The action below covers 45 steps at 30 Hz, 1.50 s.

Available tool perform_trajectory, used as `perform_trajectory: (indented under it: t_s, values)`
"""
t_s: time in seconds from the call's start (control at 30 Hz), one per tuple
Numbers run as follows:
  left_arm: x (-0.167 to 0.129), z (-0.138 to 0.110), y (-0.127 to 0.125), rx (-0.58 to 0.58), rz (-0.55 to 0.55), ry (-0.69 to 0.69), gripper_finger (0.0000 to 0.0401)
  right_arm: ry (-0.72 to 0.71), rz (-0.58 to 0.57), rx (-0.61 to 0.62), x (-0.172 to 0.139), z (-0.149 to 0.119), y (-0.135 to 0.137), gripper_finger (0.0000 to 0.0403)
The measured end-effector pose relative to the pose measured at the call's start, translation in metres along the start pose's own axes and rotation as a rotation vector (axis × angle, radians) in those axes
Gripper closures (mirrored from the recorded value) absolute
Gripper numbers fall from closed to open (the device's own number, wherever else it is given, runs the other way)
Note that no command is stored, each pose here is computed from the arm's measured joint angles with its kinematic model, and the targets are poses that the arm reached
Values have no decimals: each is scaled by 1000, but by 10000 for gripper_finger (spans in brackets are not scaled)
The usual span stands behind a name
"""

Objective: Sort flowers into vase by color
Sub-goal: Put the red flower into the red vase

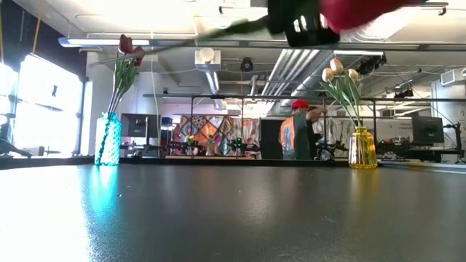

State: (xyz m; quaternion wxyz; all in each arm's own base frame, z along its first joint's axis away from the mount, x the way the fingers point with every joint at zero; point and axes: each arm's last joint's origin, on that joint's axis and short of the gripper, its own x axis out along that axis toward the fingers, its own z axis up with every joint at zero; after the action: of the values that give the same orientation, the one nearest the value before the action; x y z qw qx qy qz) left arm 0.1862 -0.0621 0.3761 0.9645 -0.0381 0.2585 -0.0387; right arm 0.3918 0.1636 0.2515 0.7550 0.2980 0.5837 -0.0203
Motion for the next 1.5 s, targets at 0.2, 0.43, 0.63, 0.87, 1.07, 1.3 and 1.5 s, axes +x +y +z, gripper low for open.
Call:
perform_trajectory:
  t_s: [0.2, 0.43, 0.63, 0.87, 1.07, 1.3, 1.5]
  values:
    - [17, -2, -3, 70, 10, 49, 197, -116, 81, 195, -33, 20, -7, 402]
    - [26, -3, -5, 225, 22, 78, 197, -199, 262, 324, -52, 47, -12, 402]
    - [27, -4, -5, 437, 19, 83, 197, -159, 441, 342, -60, 64, -14, 402]
    - [27, -6, -6, 606, -3, 101, 197, -169, 597, 310, -71, 78, -12, 402]
    - [27, -7, -6, 638, -9, 115, 197, -271, 706, 331, -84, 96, -17, 402]
    - [27, -6, -4, 643, 73, 120, 217, -343, 750, 368, -91, 106, -21, 402]
    - [25, -6, -3, 640, 91, 112, 260, -402, 729, 422, -92, 108, -22, 402]
